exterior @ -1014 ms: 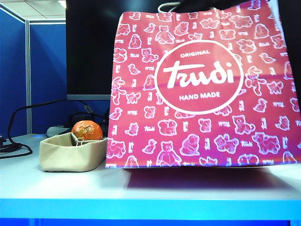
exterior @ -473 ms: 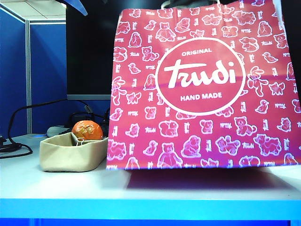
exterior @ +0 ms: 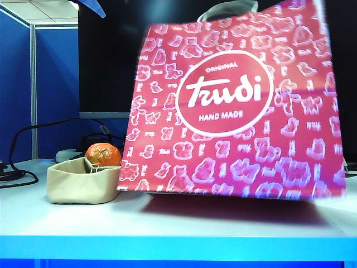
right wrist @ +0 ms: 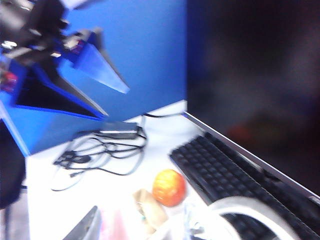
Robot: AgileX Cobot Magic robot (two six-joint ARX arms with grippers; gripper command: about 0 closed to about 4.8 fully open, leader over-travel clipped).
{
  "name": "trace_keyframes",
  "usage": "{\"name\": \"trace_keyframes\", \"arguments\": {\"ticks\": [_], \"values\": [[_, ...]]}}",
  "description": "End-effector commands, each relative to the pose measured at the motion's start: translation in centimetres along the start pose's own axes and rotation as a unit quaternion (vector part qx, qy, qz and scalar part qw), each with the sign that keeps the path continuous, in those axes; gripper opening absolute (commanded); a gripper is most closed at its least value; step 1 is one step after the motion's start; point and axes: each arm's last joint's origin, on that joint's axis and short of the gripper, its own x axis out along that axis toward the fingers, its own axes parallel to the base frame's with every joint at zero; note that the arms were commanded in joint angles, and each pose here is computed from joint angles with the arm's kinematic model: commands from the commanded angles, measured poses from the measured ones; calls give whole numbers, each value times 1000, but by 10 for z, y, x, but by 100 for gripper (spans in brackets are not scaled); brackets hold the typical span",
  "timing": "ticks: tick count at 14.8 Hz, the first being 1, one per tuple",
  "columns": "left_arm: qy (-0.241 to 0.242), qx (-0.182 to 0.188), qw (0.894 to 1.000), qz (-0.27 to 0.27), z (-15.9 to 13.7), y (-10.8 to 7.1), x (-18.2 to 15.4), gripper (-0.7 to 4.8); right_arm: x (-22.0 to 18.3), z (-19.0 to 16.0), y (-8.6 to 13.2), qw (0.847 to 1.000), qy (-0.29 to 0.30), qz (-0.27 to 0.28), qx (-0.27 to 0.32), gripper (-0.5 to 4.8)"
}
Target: Open the paper bag and put two oranges into the paper bag.
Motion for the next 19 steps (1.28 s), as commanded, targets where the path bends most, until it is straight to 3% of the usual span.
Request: {"name": "trace_keyframes", "arguments": {"ticks": [1,7,8,9,10,13,15,16,17,19], "values": [[-12,1,1000,-25,2,-2,-2,390,0,4,-2,999,-7,-43,-28,212],[-11,1,1000,-24,1,-2,-2,390,-4,9,1,998,-13,-59,-29,212],[12,8,998,57,0,3,0,390,-20,23,10,990,-20,-123,-73,212],[33,10,994,108,-2,8,4,390,-31,33,18,984,-21,-150,-96,212],[50,8,991,123,-4,12,11,390,-42,43,27,979,-29,-172,-107,212],[112,-43,990,69,-24,37,58,400,-85,74,61,963,-54,-229,-132,212],[208,-88,973,57,-54,60,104,409,-121,85,94,948,-81,-266,-153,213],[237,-105,964,53,-66,70,118,448,-132,87,105,945,-91,-272,-158,213],[254,-114,959,51,-75,76,131,478,-144,88,116,939,-100,-285,-163,213],[269,-125,954,40,-85,81,149,479,-159,88,130,935,-109,-295,-166,212]]}}
